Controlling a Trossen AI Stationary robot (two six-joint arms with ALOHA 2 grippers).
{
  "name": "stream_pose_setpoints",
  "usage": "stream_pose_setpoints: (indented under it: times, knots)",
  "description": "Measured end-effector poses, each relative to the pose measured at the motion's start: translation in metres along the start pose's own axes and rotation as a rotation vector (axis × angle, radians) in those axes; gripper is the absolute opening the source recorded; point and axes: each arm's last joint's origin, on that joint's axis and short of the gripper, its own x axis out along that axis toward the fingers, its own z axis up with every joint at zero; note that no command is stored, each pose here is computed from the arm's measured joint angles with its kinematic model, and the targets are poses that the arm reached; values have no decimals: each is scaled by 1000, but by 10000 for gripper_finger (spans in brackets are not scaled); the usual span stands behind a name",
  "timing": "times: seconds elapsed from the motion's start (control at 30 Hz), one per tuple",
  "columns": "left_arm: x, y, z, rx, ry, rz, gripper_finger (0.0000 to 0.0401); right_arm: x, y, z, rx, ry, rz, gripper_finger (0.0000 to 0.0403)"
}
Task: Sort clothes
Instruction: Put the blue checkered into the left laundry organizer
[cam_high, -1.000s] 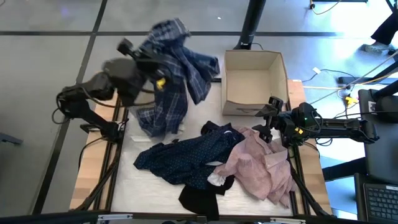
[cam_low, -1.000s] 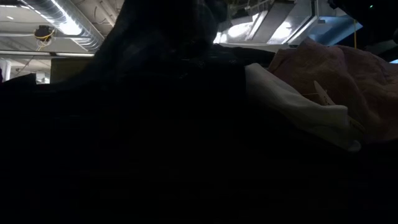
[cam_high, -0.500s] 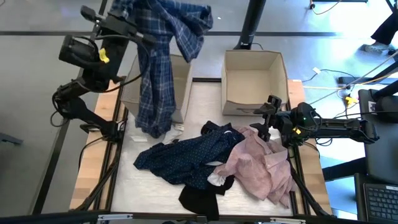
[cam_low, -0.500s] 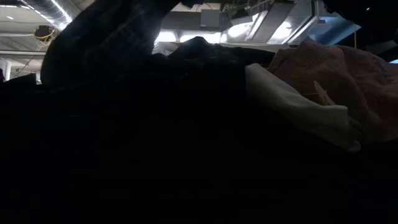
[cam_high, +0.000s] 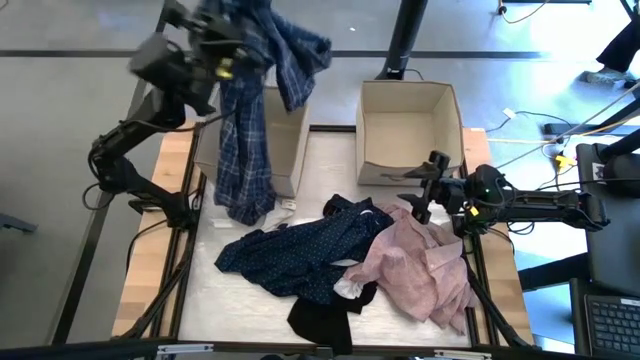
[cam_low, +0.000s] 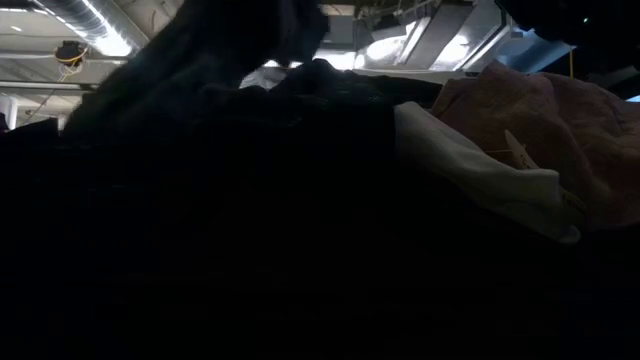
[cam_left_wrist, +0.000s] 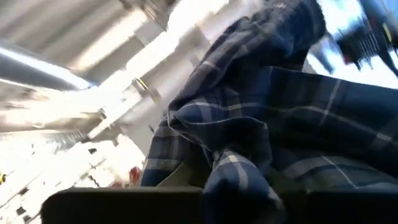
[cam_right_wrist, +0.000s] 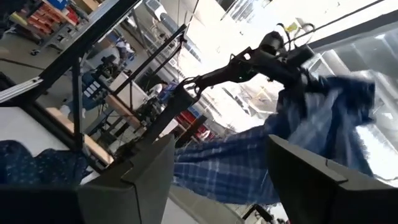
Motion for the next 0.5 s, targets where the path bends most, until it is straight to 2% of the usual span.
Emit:
stream_pose_setpoints:
  times: [0.27, 0.4, 0.5]
  knots:
    - [1, -63, -51, 218, 336, -139, 22, 0, 1, -1, 5, 12, 10, 250]
    - [-10, -90, -76, 193, 417, -282, 26, 0, 1, -1, 5, 12, 11, 250]
    - [-19, -109, -93, 113, 482, -431, 24, 0, 1, -1, 5, 11, 10, 250]
